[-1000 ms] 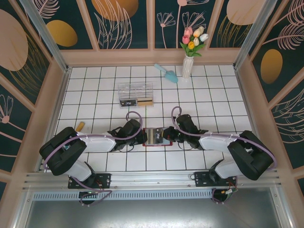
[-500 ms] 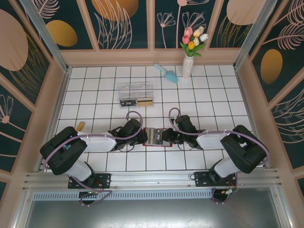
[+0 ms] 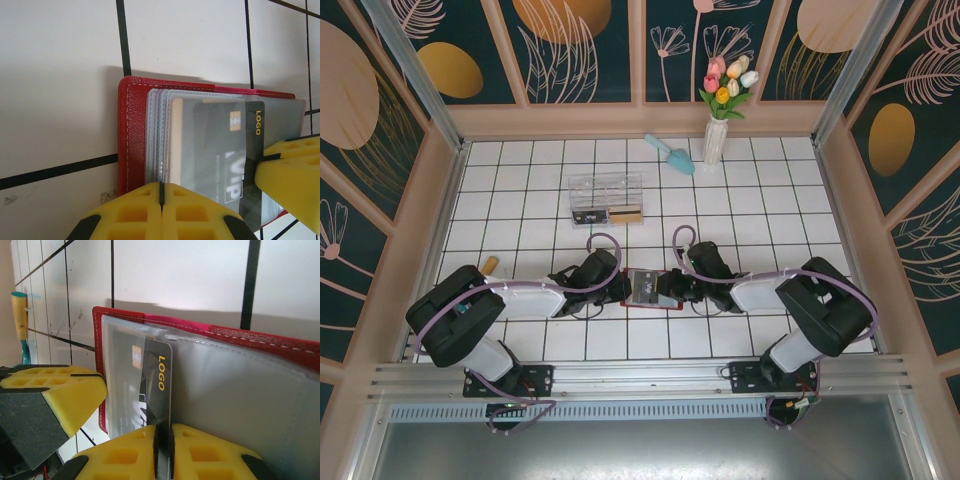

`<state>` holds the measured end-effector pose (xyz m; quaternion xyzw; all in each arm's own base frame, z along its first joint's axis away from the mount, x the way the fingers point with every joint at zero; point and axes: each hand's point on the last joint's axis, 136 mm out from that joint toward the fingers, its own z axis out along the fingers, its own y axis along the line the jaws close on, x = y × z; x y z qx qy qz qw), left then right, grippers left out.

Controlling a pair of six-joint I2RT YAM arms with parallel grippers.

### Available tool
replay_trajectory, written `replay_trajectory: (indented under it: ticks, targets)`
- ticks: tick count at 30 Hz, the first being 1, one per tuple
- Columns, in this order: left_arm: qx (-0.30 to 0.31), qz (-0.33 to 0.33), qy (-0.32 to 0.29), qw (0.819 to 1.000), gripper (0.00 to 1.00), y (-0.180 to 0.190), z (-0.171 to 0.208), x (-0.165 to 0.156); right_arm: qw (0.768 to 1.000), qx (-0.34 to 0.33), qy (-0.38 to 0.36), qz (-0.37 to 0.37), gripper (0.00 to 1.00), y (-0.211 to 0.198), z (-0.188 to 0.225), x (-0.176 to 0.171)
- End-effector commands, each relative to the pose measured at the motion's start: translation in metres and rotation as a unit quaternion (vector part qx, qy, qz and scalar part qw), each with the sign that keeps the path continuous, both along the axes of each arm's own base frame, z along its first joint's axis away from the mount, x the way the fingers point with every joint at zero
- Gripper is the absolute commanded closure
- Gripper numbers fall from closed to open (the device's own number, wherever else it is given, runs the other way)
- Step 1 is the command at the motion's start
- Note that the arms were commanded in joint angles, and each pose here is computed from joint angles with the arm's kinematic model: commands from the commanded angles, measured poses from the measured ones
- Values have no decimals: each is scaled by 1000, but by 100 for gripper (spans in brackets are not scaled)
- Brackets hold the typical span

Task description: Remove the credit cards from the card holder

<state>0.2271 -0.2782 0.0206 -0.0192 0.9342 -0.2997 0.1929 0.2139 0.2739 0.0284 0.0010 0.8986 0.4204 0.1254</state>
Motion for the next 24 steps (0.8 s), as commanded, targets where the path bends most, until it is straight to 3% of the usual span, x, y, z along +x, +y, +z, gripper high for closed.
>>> replay_trajectory:
  ticks: [1,3,6,24]
  targets:
    - [51,-1,44,998,96,19,-30,-18,1000,23,-7,12,84,14,10,3]
    - [52,0,44,998,96,20,-30,-18,1000,22,-8,12,86,14,10,3]
    - [51,0,44,998,96,20,-30,-18,1000,22,-10,12,100,14,11,3]
    - [50,18,27,998,96,24,-21,-12,996,-28,-65,-57,100,-57,42,3]
